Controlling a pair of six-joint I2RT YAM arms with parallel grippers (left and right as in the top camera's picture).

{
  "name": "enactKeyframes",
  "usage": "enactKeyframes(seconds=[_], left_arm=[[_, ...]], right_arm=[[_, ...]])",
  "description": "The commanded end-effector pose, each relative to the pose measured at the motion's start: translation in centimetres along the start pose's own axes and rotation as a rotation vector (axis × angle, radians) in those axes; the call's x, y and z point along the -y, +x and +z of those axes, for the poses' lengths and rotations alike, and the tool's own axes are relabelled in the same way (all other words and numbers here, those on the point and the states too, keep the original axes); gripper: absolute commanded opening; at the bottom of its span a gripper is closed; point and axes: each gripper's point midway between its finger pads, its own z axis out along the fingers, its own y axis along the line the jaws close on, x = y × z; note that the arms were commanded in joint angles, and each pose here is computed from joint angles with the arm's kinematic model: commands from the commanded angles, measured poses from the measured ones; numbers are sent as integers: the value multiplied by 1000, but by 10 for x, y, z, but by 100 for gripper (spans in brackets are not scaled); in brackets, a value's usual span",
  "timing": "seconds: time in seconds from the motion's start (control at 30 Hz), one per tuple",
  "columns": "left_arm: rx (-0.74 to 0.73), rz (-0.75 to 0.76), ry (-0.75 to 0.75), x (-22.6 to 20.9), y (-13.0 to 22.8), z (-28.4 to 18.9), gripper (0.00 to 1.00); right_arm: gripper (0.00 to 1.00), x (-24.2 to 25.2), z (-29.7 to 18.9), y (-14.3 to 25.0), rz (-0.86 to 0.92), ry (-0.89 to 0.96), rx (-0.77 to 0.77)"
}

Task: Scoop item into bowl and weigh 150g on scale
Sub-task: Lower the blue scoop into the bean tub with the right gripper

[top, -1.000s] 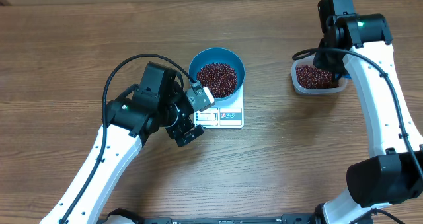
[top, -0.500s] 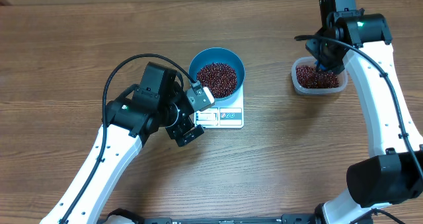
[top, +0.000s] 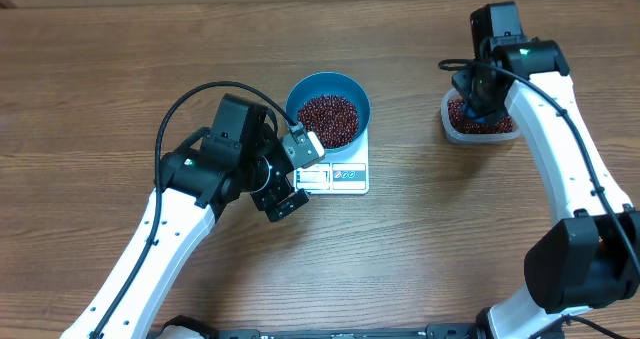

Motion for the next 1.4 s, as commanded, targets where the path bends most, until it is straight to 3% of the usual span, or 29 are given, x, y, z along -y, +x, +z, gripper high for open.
enactKeyframes(seconds=[0.0, 0.17, 0.37, 0.63, 0.9, 1.37], left_arm=[[0, 19, 11, 2, 0, 3, 100], [0, 19, 11, 2, 0, 3, 100], [0, 19, 11, 2, 0, 3, 99], [0, 19, 11, 2, 0, 3, 100], [0, 19, 11, 2, 0, 3, 99], [0, 19, 11, 2, 0, 3, 99]], right_arm=[[4, -1, 5, 0, 20, -12, 6], [4, 0, 19, 3, 22, -18, 10], [20, 6, 33, 10, 18, -7, 3], [61, 13, 33, 19, 6, 18, -36], [85, 34, 23, 17, -33, 93, -27], [92, 37, -36, -3, -20, -25, 59]])
